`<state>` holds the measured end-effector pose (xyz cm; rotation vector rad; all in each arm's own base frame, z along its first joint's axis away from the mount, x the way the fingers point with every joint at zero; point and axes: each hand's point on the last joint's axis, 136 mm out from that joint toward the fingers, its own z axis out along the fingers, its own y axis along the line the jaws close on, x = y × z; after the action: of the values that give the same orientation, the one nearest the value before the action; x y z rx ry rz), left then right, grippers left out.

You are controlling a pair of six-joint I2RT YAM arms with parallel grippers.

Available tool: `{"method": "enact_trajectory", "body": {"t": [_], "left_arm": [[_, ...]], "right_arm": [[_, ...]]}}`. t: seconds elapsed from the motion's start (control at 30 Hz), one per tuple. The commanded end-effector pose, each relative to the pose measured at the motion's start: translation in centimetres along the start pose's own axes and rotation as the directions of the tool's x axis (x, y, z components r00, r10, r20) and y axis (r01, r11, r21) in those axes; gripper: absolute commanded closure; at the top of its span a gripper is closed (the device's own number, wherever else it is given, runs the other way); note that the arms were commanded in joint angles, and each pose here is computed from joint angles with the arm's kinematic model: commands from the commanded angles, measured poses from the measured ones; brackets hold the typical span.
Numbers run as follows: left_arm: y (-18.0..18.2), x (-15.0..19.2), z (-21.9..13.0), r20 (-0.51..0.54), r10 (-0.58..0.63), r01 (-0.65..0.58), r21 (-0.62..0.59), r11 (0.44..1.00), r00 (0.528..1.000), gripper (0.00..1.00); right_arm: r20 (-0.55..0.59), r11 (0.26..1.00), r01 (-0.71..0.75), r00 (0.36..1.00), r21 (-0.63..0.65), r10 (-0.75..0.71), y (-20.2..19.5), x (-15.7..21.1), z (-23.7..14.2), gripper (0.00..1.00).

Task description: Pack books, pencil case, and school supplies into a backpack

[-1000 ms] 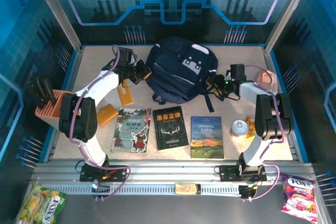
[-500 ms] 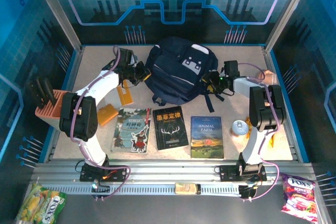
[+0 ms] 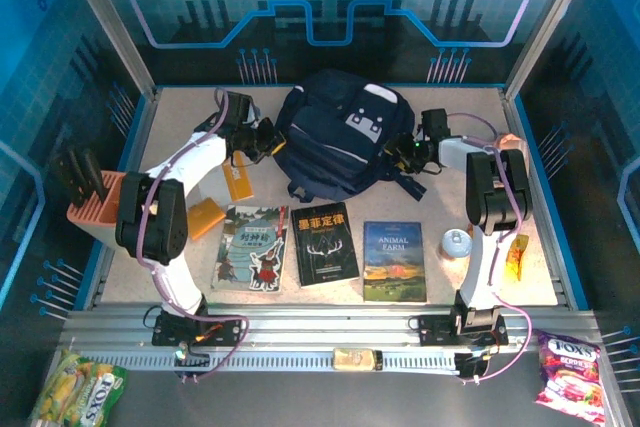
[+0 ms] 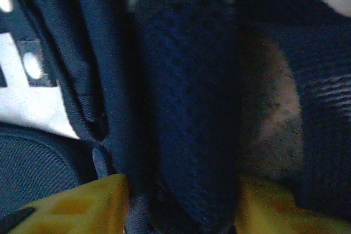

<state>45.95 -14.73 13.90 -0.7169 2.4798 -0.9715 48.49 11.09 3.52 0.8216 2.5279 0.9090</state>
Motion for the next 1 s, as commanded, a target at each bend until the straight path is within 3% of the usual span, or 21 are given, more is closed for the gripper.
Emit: {"method": "enact_trajectory", "body": {"t": [0.0, 0.13, 0.43, 0.57, 0.7, 0.8, 0.97], "left_arm": [[-2.3, -1.7, -0.9, 0.033, 0.064, -0.066, 0.060, 0.996, 0.997, 1.00], [-2.2, -2.4, -0.2, 0.033, 0.074, -0.075, 0.046, 0.996, 0.997, 1.00], [-1.8, -6.0, 1.6, 0.080, 0.084, -0.086, 0.016, 0.996, 0.993, 1.00], [-1.9, -7.9, 2.7, 0.113, 0.104, -0.106, 0.007, 0.994, 0.988, 0.96], [-1.9, -9.5, 3.0, 0.155, 0.134, -0.131, -0.030, 0.991, 0.979, 0.80], [-2.0, -9.9, 1.9, 0.187, 0.168, -0.159, -0.066, 0.985, 0.968, 0.63], [-2.4, -7.2, -1.3, 0.174, 0.241, -0.230, -0.080, 0.970, 0.955, 0.45]], "right_arm": [[-0.042, 0.994, 0.063, 0.997, -0.093, -0.067, 2.4, 0.9, 0.1, 0.65], [-0.009, 0.978, 0.101, 0.995, -0.184, -0.104, 4.4, 1.2, -2.1, 0.84], [0.015, 0.944, 0.084, 0.996, -0.318, -0.083, 7.1, 4.3, -8.5, 0.86], [-0.005, 0.944, 0.007, 1.000, -0.329, -0.009, 7.3, 5.8, -9.6, 0.86], [-0.016, 0.931, -0.087, 0.996, -0.355, 0.087, 7.8, 6.7, -9.8, 0.86], [-0.007, 0.929, -0.114, 0.993, -0.352, 0.119, 8.6, 7.1, -9.5, 0.86], [0.003, 0.941, -0.131, 0.990, -0.314, 0.139, 9.0, 7.5, -8.4, 0.86]]}}
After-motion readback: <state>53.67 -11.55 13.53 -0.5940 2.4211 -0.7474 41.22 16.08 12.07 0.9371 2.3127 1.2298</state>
